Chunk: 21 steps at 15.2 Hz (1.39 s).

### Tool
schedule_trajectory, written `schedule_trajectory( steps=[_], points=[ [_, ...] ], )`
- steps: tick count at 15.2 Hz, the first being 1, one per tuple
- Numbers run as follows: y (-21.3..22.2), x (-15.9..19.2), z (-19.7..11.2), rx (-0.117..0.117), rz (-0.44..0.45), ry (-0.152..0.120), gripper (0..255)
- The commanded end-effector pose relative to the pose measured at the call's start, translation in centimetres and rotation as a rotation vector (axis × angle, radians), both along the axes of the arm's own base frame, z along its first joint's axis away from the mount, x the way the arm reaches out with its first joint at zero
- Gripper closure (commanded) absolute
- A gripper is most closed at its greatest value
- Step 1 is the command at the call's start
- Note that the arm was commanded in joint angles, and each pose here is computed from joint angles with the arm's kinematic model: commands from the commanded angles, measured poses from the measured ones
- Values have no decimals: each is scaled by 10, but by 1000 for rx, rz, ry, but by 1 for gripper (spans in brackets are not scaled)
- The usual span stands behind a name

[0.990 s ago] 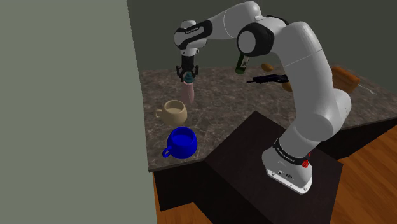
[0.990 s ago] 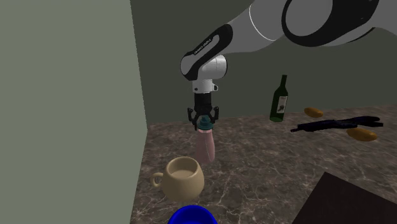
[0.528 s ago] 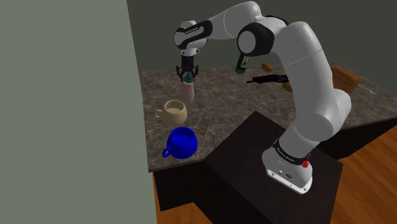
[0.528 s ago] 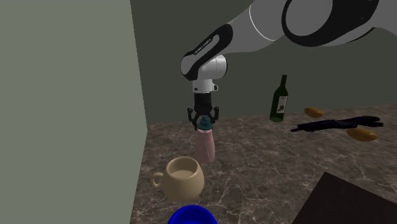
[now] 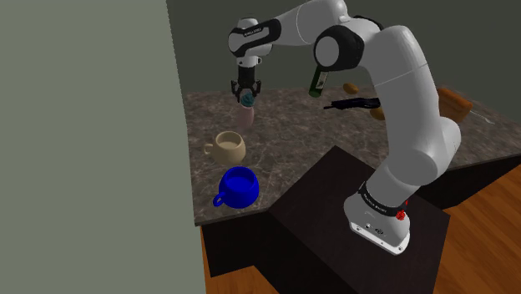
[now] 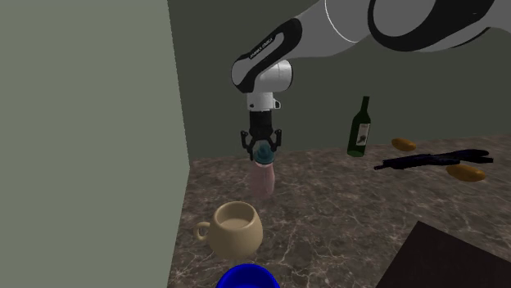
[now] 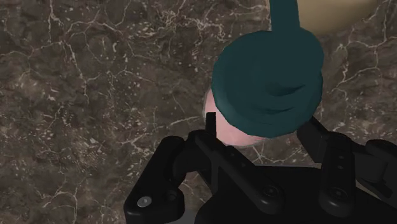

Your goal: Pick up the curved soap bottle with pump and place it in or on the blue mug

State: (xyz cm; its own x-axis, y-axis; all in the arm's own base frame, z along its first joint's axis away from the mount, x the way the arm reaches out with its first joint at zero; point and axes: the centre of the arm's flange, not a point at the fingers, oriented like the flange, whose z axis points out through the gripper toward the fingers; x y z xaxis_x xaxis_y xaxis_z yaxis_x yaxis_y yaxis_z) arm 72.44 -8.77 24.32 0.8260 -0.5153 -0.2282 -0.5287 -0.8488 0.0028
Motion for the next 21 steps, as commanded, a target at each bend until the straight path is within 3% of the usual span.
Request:
schedule_trajectory(
  steps=[1, 21],
  points=[
    [-1, -1, 11, 0, 0, 0, 255],
    [-1, -1, 117, 0, 0, 0, 255]
  ],
)
